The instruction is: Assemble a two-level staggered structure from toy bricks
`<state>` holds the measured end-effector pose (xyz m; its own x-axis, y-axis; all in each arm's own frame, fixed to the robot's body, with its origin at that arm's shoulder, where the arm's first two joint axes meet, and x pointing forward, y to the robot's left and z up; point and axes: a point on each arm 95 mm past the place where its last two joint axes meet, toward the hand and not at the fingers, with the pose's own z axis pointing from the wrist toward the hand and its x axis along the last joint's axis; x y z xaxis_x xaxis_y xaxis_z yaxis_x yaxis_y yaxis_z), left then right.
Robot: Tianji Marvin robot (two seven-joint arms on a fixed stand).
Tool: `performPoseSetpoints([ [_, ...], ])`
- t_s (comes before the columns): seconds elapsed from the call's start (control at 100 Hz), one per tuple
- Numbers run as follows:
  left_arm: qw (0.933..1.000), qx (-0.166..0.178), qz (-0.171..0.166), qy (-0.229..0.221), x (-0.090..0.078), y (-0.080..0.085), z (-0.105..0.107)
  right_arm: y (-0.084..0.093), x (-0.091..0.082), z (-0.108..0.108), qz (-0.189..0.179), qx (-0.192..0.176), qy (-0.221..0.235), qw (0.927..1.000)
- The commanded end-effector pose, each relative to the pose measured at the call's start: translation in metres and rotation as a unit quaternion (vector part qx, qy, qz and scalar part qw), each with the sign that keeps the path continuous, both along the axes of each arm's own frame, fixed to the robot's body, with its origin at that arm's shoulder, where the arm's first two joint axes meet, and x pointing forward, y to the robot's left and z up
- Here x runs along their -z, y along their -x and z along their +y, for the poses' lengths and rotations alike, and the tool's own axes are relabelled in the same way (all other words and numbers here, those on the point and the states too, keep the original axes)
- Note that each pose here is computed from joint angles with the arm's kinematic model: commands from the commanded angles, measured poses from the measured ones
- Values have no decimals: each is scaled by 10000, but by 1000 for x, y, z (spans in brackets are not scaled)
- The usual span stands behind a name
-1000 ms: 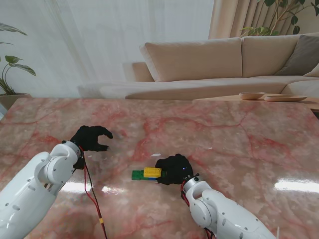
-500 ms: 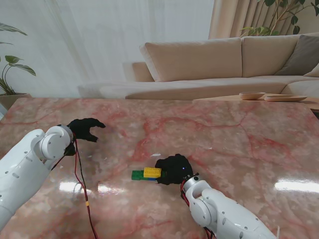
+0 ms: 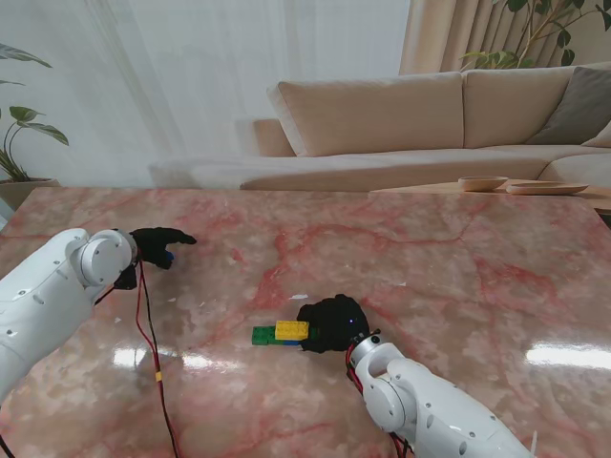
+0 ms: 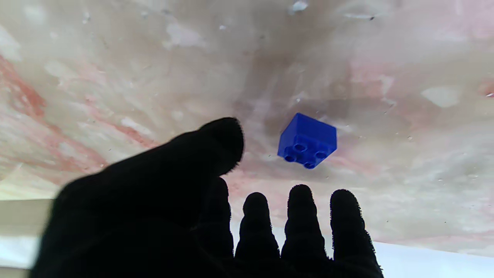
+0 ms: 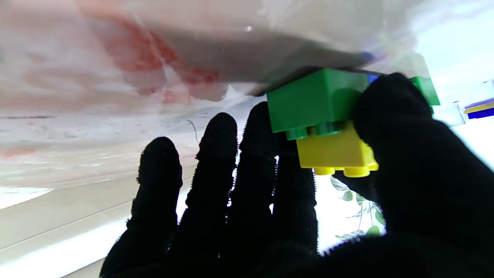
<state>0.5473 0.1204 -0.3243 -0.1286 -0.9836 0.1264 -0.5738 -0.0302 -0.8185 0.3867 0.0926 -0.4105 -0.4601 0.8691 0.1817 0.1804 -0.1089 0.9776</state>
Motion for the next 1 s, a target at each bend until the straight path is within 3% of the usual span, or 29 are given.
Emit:
performPoseSetpoints([
  [0.0, 10000, -14, 3, -30, -2, -3, 3, 2, 3, -2, 105, 25, 44, 9999],
  [0.39, 9990, -27, 327, -290, 10, -11, 14, 1, 3, -4, 147, 47, 51, 9999],
  [0.99, 9942, -11, 438, -986, 17, 0, 38, 1, 5, -4, 203, 18, 21, 9998],
])
